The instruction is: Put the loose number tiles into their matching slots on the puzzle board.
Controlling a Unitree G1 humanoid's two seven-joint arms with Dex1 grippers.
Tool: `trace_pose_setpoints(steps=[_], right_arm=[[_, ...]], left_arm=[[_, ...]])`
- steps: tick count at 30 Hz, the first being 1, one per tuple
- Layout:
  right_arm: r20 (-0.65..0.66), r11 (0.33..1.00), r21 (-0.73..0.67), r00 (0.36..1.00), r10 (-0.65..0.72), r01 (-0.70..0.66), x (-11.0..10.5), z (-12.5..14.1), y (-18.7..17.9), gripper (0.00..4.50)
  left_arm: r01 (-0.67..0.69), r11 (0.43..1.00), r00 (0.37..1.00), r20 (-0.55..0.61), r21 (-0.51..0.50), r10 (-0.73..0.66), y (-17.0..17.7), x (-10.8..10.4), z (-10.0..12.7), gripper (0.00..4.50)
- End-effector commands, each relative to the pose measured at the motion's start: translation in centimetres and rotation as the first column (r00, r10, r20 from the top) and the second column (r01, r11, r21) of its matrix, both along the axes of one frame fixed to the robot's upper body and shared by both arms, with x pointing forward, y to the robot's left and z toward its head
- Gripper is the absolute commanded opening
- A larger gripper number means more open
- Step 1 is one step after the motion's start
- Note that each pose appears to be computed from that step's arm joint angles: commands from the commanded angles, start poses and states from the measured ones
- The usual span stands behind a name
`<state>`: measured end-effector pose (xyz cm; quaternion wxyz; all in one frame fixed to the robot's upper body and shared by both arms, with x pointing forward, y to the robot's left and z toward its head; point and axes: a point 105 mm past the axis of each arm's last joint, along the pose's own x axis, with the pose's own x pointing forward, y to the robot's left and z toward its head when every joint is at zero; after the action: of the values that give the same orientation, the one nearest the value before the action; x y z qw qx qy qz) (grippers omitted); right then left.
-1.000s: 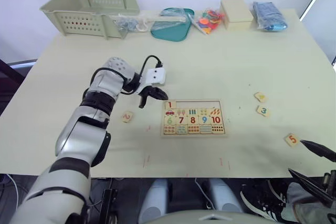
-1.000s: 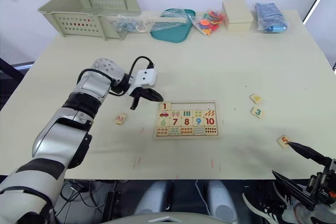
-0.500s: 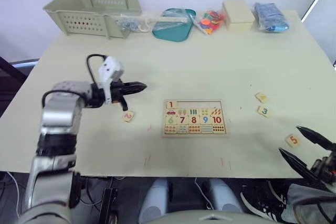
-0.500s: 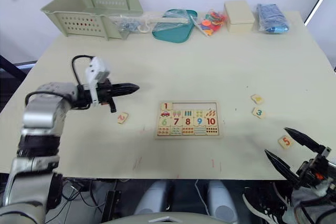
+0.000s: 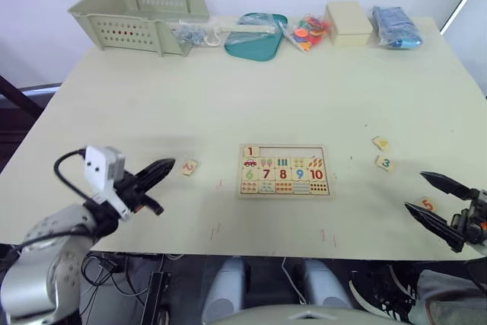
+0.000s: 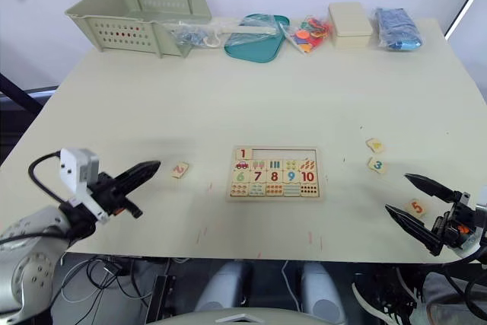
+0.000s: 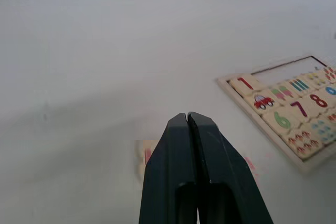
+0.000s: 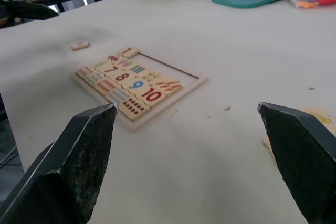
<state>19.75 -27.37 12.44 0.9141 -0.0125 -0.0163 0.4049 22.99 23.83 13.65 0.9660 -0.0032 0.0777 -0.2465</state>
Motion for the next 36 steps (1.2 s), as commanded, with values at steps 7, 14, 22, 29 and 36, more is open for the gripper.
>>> trace_pose_setpoints(steps=[7, 14, 22, 29, 36], right_arm=[[0.048, 0.994, -0.101, 0.998, -0.047, 0.052, -1.8, 0.6, -4.4, 4.5], [0.042, 0.99, -0.117, 0.996, -0.076, 0.081, -3.1, -0.1, -5.9, 4.5], [0.044, 0.993, -0.11, 0.998, -0.042, 0.047, -4.4, -1.1, -5.5, 4.5], [0.027, 0.997, -0.07, 1.0, 0.013, -0.011, -5.0, -1.7, -4.0, 4.5], [0.078, 0.996, -0.025, 0.993, 0.091, -0.089, -5.0, -0.7, -0.1, 4.5]], left_arm=[[-0.062, 0.998, 0.998, 0.01, -0.03, 0.063, 1.9, -4.7, -0.4, 3.75], [-0.087, 0.996, 0.996, 0.0, -0.03, 0.087, 3.0, -5.6, -1.9, 4.46], [-0.071, 0.997, 0.997, 0.023, -0.025, 0.071, 3.3, -4.9, -1.8, 4.46], [0.002, 1.0, 1.0, 0.014, 0.015, -0.003, 2.2, -3.6, -1.9, 4.46], [-0.024, 0.997, 1.0, -0.011, 0.074, 0.025, 0.9, -0.9, -1.6, 4.46]])
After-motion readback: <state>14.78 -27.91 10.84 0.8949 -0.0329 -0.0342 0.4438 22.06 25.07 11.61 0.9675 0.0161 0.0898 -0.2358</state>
